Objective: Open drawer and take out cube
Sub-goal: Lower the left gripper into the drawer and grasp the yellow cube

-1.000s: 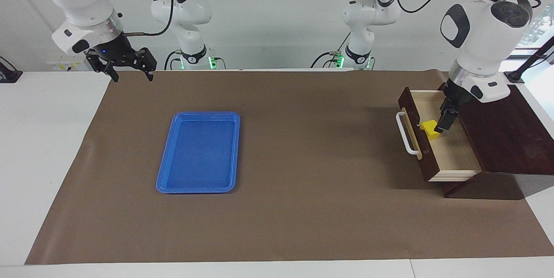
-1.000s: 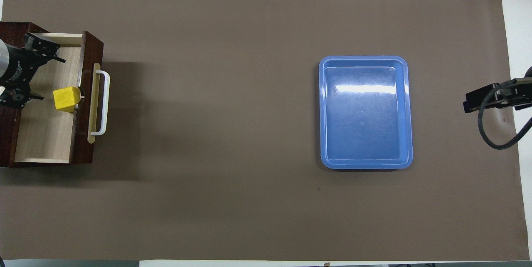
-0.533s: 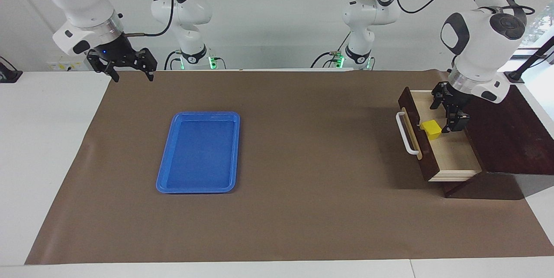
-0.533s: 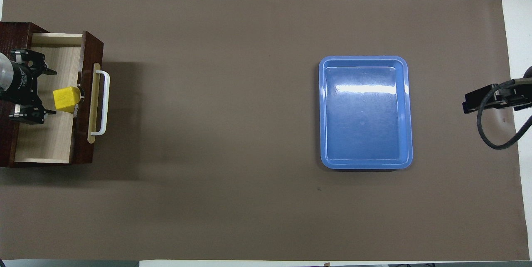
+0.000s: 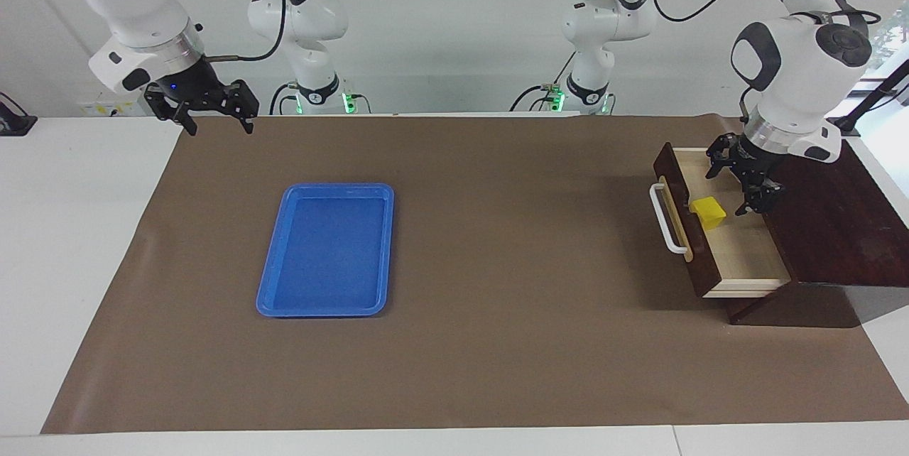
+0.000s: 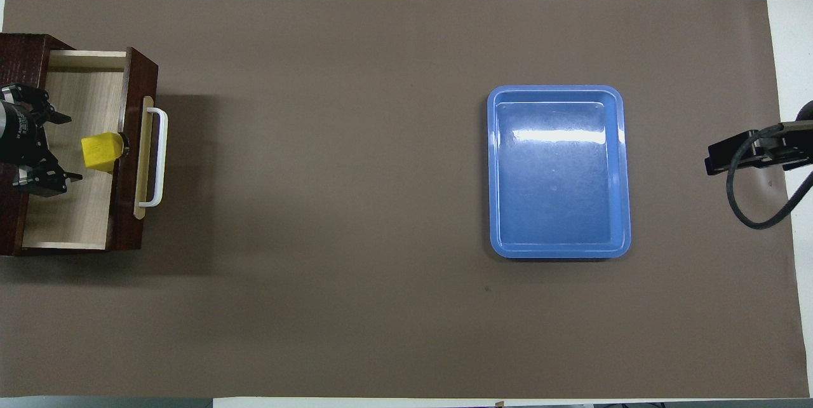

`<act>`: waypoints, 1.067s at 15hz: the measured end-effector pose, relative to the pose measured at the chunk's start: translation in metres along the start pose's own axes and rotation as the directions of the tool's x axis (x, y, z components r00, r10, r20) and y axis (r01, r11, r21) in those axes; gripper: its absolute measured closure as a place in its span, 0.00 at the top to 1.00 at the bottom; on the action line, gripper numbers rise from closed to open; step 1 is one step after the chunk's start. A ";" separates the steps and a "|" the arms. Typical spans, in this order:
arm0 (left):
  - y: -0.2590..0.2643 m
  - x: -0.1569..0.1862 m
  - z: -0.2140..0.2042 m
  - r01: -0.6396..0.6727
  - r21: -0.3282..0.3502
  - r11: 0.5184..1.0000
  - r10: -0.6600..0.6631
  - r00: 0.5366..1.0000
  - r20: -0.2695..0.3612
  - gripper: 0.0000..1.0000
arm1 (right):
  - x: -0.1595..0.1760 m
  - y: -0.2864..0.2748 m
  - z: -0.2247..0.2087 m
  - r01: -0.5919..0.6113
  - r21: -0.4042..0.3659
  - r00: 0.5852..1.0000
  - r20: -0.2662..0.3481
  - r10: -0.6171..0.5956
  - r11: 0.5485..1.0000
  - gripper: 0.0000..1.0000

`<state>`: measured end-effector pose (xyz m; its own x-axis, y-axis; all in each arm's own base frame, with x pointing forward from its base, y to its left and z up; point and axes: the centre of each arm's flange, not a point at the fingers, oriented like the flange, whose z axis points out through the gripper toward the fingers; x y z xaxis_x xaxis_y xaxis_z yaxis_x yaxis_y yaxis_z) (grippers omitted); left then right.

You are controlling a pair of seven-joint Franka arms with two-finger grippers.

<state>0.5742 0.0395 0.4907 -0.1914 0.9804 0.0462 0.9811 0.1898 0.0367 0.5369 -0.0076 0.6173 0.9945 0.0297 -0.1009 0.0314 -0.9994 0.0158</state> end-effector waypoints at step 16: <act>0.002 -0.004 0.036 0.116 0.005 0.993 -0.116 0.993 0.027 0.98 | 0.000 -0.002 0.007 0.004 -0.001 1.000 -0.010 -0.004 1.000 1.00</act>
<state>0.5782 0.0375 0.4542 -0.3027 0.9530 0.0149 0.9526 0.3021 0.0365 0.5362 -0.0058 0.6108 0.9953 0.0336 -0.0909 0.0353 -0.9992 0.0168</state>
